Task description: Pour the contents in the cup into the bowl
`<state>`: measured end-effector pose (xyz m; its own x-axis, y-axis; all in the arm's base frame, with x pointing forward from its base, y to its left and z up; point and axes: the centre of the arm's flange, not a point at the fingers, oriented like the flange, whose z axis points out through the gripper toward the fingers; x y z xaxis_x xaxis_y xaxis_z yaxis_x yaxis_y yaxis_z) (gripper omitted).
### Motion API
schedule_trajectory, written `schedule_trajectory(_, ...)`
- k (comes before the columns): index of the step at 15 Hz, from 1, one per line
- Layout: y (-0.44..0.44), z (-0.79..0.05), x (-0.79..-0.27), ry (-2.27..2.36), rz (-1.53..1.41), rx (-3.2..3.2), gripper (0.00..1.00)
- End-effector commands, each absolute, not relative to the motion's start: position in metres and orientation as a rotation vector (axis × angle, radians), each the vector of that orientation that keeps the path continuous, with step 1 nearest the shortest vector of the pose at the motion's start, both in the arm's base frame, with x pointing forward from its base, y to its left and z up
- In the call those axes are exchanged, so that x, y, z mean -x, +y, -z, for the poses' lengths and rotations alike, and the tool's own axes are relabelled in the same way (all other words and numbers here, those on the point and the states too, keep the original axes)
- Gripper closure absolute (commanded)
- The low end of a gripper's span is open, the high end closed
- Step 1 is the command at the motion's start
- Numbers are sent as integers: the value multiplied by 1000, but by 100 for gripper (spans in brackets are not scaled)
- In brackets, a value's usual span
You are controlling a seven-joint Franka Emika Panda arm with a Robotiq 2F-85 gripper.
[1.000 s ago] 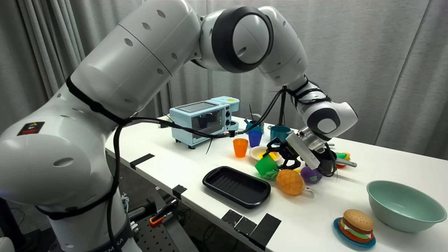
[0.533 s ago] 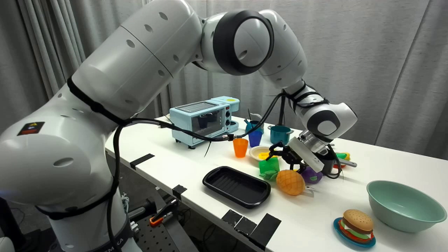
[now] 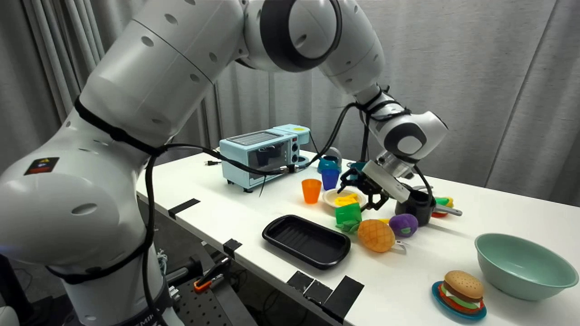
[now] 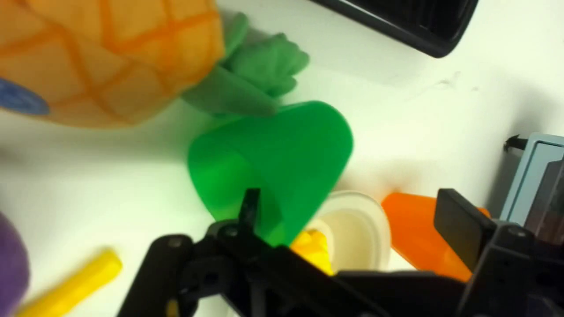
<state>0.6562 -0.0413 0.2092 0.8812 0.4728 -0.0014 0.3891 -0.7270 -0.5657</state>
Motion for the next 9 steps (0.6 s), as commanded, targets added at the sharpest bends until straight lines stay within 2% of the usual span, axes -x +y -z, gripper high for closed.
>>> schedule_trajectory(1,2,-281,-613,-729,-73,2529,0)
schedule_trajectory(9,65,-411,-555,-864,306,2713,0)
